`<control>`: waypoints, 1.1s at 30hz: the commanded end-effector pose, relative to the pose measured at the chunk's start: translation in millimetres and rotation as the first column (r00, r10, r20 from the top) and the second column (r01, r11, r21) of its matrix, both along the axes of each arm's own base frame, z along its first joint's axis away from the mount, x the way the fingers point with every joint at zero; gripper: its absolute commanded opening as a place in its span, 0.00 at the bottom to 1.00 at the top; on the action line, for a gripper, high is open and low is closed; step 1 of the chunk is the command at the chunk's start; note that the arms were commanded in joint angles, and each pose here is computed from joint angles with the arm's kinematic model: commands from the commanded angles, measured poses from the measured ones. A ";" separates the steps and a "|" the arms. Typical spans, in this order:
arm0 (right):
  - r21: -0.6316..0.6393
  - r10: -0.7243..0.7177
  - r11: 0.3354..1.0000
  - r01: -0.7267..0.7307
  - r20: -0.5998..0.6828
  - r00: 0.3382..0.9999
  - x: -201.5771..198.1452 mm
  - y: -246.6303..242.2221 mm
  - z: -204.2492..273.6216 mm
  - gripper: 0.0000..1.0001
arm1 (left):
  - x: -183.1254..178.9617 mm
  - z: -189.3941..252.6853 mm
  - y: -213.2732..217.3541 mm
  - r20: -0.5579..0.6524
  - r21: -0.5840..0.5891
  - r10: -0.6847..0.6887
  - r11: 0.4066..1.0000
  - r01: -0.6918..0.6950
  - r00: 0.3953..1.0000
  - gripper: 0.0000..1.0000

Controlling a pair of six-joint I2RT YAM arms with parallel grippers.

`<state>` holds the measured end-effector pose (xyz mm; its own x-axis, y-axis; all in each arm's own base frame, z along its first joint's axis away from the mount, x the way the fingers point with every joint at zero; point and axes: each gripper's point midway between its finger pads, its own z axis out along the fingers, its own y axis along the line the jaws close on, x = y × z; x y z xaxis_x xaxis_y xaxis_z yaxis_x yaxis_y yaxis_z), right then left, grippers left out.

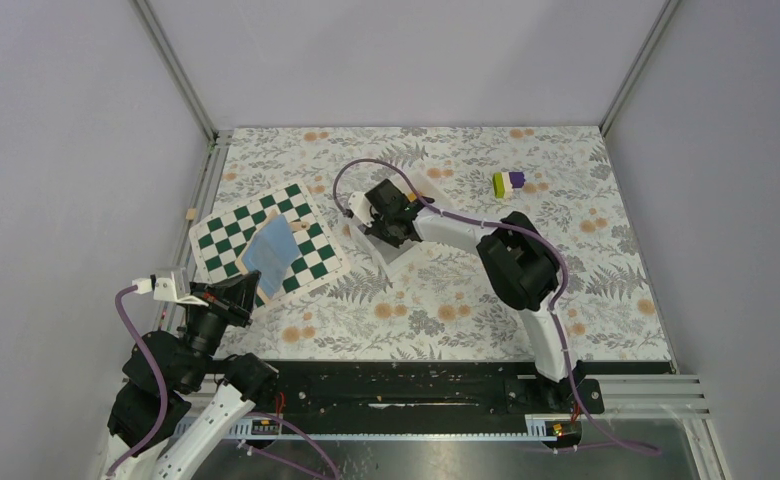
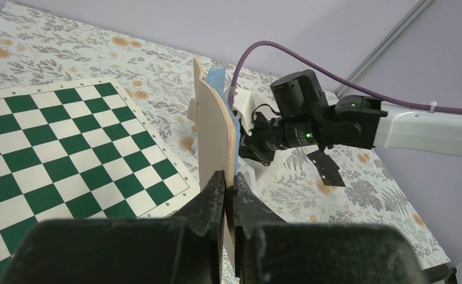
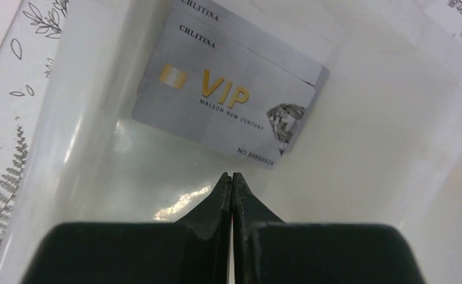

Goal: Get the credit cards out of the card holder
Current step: Place the credit card in the storage box.

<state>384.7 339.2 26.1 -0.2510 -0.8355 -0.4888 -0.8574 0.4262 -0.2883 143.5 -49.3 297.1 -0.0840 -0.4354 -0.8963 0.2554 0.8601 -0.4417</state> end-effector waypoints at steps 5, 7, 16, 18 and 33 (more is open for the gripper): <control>-0.058 0.061 0.997 -0.057 0.067 0.996 16.4 9.1 3.5 0.00 | -9.6 27.1 6.8 0.114 -0.062 0.001 0.998 0.006 0.994 0.00; -0.048 0.053 0.998 -0.049 0.082 0.995 19.7 10.9 5.6 0.00 | -9.0 26.9 6.0 0.111 -0.060 0.000 0.998 0.007 0.994 0.00; -0.057 0.021 0.998 -0.016 0.084 0.996 26.5 14.8 6.4 0.00 | -8.7 26.3 5.4 0.108 -0.060 -0.003 0.998 0.009 0.994 0.00; -0.048 0.010 0.999 -0.005 0.091 0.996 28.8 16.4 8.6 0.00 | -8.6 26.3 5.4 0.108 -0.061 -0.002 0.998 0.009 0.994 0.00; 0.088 -0.057 0.995 0.043 0.164 0.985 14.7 4.9 70.1 0.00 | -10.2 26.2 6.1 0.112 -0.062 -0.004 0.998 0.011 0.994 0.00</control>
